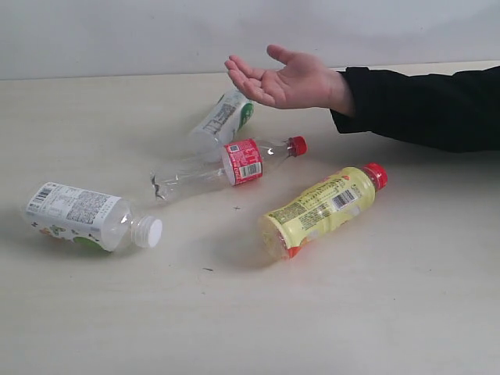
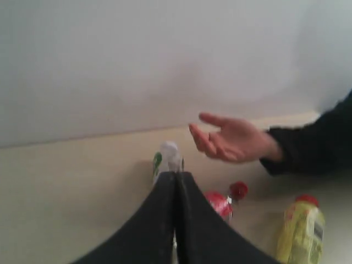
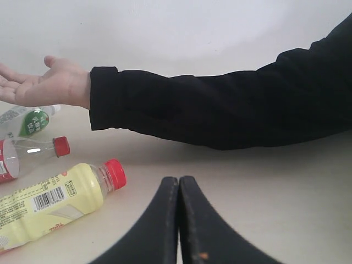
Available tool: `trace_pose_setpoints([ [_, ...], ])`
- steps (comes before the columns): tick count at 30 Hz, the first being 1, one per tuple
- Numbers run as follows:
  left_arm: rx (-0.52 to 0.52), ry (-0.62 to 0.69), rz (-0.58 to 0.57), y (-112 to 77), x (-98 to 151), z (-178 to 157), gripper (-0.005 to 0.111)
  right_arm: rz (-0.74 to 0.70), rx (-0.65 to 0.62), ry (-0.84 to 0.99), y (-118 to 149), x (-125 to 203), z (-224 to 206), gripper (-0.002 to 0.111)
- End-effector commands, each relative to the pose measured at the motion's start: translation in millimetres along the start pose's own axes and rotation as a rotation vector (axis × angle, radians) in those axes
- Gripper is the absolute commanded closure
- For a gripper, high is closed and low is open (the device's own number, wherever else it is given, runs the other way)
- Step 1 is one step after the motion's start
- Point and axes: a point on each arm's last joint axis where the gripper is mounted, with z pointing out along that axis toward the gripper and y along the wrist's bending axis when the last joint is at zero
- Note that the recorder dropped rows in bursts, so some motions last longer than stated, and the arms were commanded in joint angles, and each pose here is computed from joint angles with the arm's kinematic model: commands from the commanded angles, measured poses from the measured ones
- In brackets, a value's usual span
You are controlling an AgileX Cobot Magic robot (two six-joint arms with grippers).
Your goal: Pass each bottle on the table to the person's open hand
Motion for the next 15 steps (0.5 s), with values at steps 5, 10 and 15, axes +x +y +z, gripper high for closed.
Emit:
trace_pose_setpoints([
  [5, 0.069, 0.258, 0.194, 15.3, 8.9, 64.0, 0.107, -0.006, 0.006, -0.001, -0.5, 0.8, 0.5, 0.108],
  [10, 0.076, 0.323, 0.371, 25.2, 0.7, 91.6, 0.107, -0.006, 0.006, -0.001, -0.5, 0.8, 0.5, 0.108],
  [15, -0.137, 0.369, 0.678, 42.4, -1.6, 100.6, 0.107, -0.006, 0.006, -0.001, -0.5, 0.8, 0.5, 0.108],
])
